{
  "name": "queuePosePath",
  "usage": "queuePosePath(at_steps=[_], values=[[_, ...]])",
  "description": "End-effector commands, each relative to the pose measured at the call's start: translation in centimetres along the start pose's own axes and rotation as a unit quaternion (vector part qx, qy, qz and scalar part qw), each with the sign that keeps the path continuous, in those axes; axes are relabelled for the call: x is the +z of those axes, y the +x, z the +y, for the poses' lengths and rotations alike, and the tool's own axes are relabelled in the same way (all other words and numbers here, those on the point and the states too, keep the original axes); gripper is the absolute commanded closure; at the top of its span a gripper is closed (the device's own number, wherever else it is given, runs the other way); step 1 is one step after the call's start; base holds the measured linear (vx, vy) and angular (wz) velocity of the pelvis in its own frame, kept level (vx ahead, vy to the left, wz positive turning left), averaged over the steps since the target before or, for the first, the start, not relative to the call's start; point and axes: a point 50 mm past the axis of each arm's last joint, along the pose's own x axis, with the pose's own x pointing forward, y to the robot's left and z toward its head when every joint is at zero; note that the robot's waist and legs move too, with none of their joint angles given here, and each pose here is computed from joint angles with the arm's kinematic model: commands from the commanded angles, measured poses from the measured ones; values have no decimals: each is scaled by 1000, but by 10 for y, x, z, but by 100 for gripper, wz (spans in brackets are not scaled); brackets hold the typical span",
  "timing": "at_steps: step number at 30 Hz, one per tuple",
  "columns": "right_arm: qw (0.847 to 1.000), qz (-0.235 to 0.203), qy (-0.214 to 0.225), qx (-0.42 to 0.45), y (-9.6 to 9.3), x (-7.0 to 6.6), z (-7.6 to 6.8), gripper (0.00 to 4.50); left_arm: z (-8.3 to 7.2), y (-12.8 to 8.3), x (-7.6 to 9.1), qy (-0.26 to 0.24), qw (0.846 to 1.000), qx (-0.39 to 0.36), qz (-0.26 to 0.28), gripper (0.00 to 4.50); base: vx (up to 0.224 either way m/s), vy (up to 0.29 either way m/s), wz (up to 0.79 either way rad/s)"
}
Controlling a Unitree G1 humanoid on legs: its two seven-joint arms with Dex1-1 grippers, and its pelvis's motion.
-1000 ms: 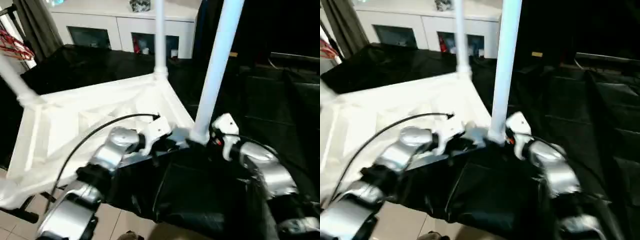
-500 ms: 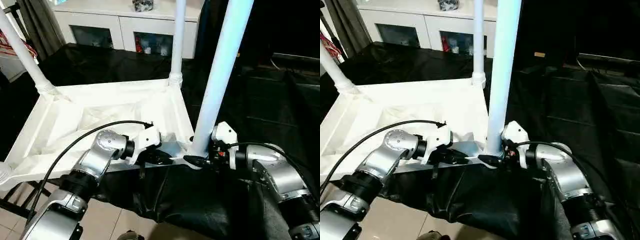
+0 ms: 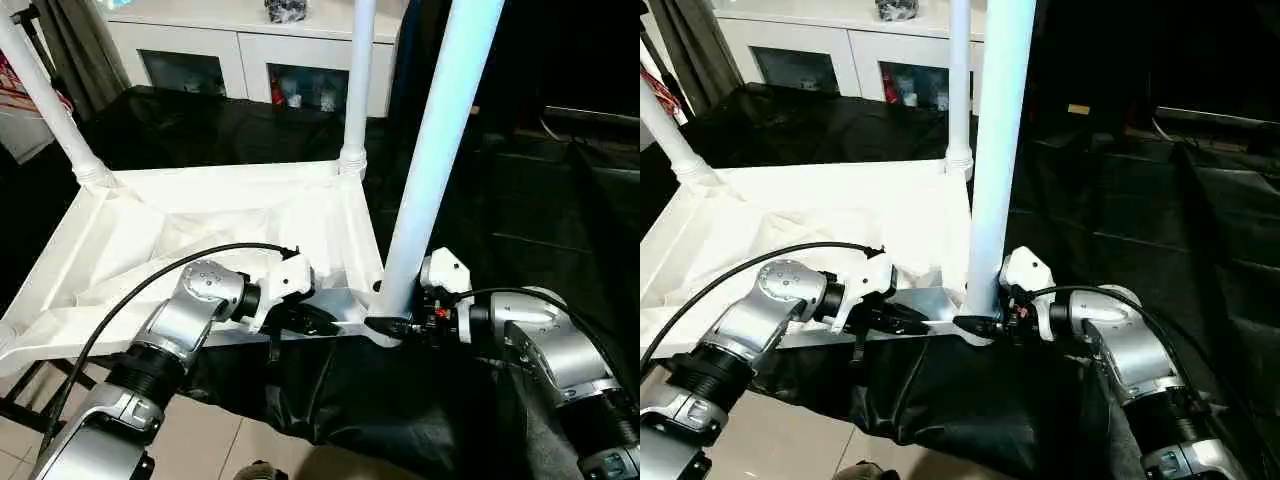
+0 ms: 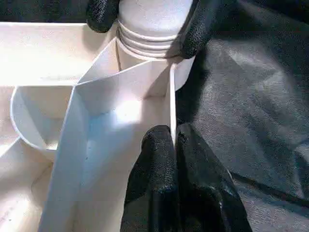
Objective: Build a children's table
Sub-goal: Rotate leg to tighten
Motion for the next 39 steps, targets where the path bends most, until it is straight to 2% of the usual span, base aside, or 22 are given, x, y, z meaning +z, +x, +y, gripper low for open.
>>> queuePosePath(at_steps=[1,3,5,6,7,10,11,14,15,18,20,22,27,33,36,39], values=[[1000,1,4,-7,7,-3,5,186,7,2,19,31,999,28,-28,450,0,0,0],[1000,2,8,-23,9,-5,3,186,10,3,19,26,998,41,-26,450,0,0,0],[993,11,38,-113,19,-14,-7,186,20,8,18,9,995,95,-15,450,0,0,0],[982,13,71,-174,27,-19,-14,186,27,13,20,-4,991,131,-9,450,0,0,0],[982,13,71,-174,27,-19,-14,186,27,13,20,-4,991,131,-9,450,0,0,0],[957,3,132,-257,48,-23,-20,186,40,27,29,-24,980,200,-6,450,0,0,0],[957,3,132,-257,48,-23,-20,186,40,27,29,-24,980,200,-6,450,0,0,0],[940,11,138,-313,67,-19,-23,186,46,42,38,-36,970,240,-11,450,0,0,0],[934,4,139,-329,75,-13,-25,186,46,51,44,-34,969,246,-16,450,0,0,0],[938,-13,136,-318,81,-5,-24,186,43,60,51,-30,971,235,-29,450,0,0,0],[941,-25,140,-309,83,-2,-24,117,42,63,55,-27,973,225,-37,450,0,0,0],[942,-39,150,-299,82,0,-24,111,41,63,55,-23,975,217,-42,450,0,0,0],[948,-40,115,-294,72,2,-27,49,38,57,50,-9,980,192,-43,450,0,0,0],[977,-38,44,-204,43,3,-27,49,28,40,40,12,990,126,-54,450,0,0,0],[983,-36,31,-180,36,3,-26,49,24,35,37,16,993,106,-54,450,0,0,0],[993,-28,11,-113,18,2,-20,49,18,22,30,31,996,72,-46,450,0,0,0]])
